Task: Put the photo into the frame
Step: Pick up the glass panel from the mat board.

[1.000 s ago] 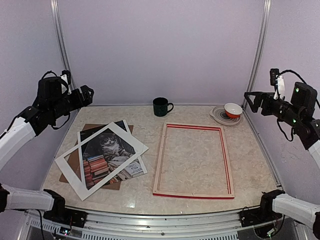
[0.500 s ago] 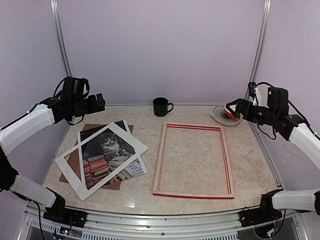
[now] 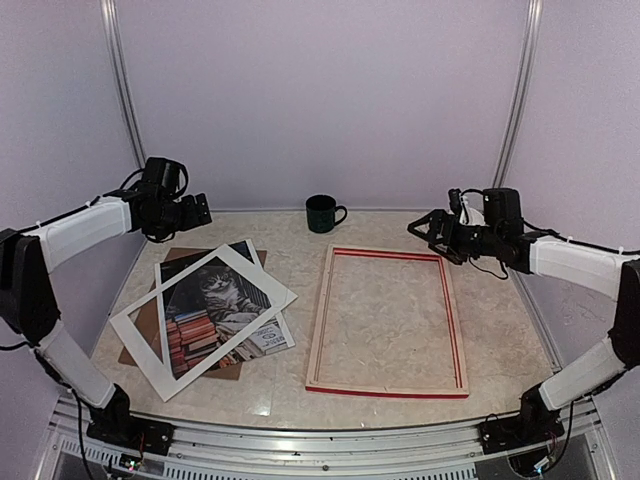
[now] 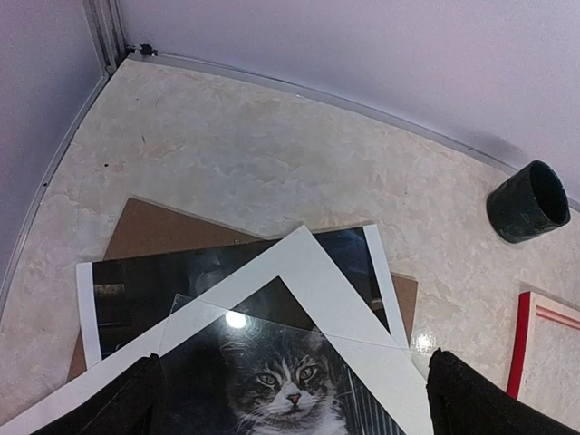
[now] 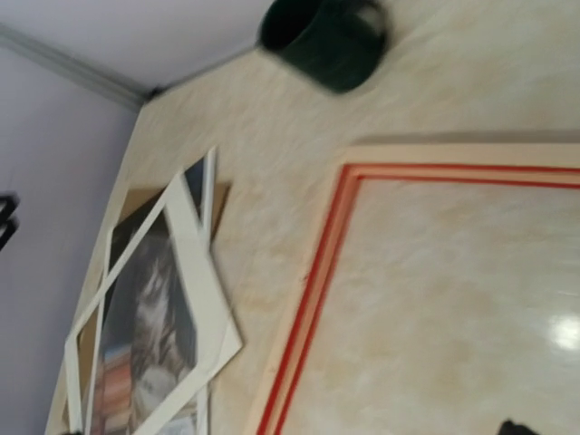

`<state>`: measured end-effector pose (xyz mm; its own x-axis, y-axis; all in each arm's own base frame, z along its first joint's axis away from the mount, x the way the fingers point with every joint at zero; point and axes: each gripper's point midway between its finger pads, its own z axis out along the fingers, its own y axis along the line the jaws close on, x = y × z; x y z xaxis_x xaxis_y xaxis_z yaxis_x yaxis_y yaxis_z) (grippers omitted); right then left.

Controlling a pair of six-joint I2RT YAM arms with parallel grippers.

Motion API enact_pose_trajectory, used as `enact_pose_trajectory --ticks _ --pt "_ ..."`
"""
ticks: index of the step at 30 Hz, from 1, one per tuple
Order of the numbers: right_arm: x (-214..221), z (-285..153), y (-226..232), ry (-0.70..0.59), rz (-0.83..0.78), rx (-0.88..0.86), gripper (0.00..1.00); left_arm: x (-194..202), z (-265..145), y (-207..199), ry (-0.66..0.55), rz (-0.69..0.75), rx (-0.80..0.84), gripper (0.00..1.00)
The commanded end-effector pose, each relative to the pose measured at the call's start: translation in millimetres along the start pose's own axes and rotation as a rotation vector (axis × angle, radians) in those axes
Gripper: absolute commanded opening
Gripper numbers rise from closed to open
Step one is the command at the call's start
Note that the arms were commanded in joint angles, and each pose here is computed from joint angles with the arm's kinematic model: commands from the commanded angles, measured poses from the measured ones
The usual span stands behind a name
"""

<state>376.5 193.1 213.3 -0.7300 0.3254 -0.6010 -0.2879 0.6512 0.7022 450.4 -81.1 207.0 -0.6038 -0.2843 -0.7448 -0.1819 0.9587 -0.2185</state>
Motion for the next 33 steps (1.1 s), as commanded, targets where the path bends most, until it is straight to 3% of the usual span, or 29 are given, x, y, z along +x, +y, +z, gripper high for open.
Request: enact_pose_trajectory --ticks 1,11,18,25,33 --pt "7.5 39.1 37.2 0.097 -0.058 -0.110 0.99 -0.5 14.3 5.8 0.016 -0.021 -0.043 0.99" --pt "61.0 143.9 64.5 0.297 -0.101 -0.115 0.99 28.7 45.6 10.3 0.103 -0.019 -0.063 0.99" --pt "107.5 190.4 114.5 0.407 -0.168 -0.158 0.99 57.1 42.8 -5.0 0.120 0.113 -0.154 0.99" --pt "157.7 233.1 132.7 0.524 -0.183 -0.138 0.99 103.9 42.9 6.5 0.214 0.025 -0.118 0.99" --pt "189.4 249.9 130.2 0.578 -0.164 -0.085 0.99 136.0 24.7 14.8 0.219 -0.063 -0.075 0.99"
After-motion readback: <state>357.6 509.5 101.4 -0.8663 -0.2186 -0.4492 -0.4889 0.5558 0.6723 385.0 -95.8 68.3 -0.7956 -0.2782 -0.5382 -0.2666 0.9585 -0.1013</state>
